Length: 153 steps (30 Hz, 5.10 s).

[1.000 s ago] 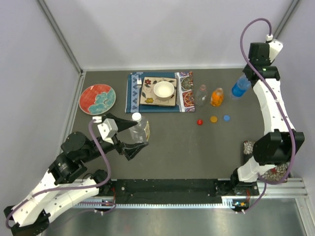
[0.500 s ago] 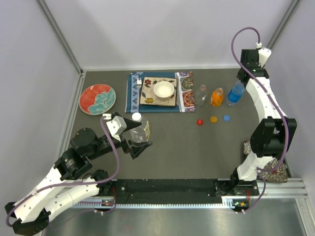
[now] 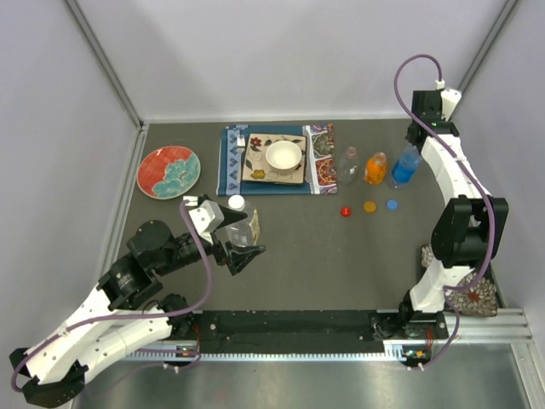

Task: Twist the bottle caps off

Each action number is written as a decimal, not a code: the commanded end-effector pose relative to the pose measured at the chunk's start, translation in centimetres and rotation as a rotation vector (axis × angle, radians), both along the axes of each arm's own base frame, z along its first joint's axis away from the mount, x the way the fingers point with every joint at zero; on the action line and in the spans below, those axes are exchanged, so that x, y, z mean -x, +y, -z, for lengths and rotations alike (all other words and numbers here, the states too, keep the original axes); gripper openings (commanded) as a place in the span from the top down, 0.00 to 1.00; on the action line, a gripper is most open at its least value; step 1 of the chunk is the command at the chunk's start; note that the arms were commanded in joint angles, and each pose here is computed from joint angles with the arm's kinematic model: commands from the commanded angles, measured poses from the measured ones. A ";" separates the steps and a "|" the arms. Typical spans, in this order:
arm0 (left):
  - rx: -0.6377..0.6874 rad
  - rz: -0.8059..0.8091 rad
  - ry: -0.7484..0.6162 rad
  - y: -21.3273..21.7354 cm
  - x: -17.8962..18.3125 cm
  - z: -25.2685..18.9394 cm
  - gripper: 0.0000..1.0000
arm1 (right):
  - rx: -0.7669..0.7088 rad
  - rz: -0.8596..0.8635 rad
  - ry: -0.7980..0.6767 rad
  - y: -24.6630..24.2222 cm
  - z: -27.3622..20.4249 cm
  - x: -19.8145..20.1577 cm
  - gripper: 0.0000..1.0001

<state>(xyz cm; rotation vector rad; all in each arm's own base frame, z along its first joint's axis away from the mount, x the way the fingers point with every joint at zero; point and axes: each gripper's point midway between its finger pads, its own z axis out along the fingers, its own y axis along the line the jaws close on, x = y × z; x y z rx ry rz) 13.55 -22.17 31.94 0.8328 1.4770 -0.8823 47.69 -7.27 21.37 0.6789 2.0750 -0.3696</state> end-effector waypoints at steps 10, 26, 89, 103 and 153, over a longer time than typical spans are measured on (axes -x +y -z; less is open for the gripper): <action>0.044 0.015 -0.021 -0.5 0.0 -1.3 0.01 | -0.007 -0.040 -0.049 0.7 -1.7 -0.7 0.54; 0.046 0.028 -0.017 -0.5 0.3 -1.1 0.01 | -0.017 -0.076 -0.069 2.4 -2.7 -0.9 0.47; 0.177 -1.037 0.206 17.5 -5.1 2.4 0.01 | -0.354 -1.479 -0.259 51.7 -8.3 21.6 0.06; 0.171 -1.018 0.180 17.2 -5.3 2.5 0.01 | -0.307 -1.444 -0.172 53.3 -3.5 21.0 0.20; 0.356 0.424 0.128 -6.2 2.5 -10.5 0.01 | -0.585 -1.593 -0.488 30.6 -20.3 33.9 1.00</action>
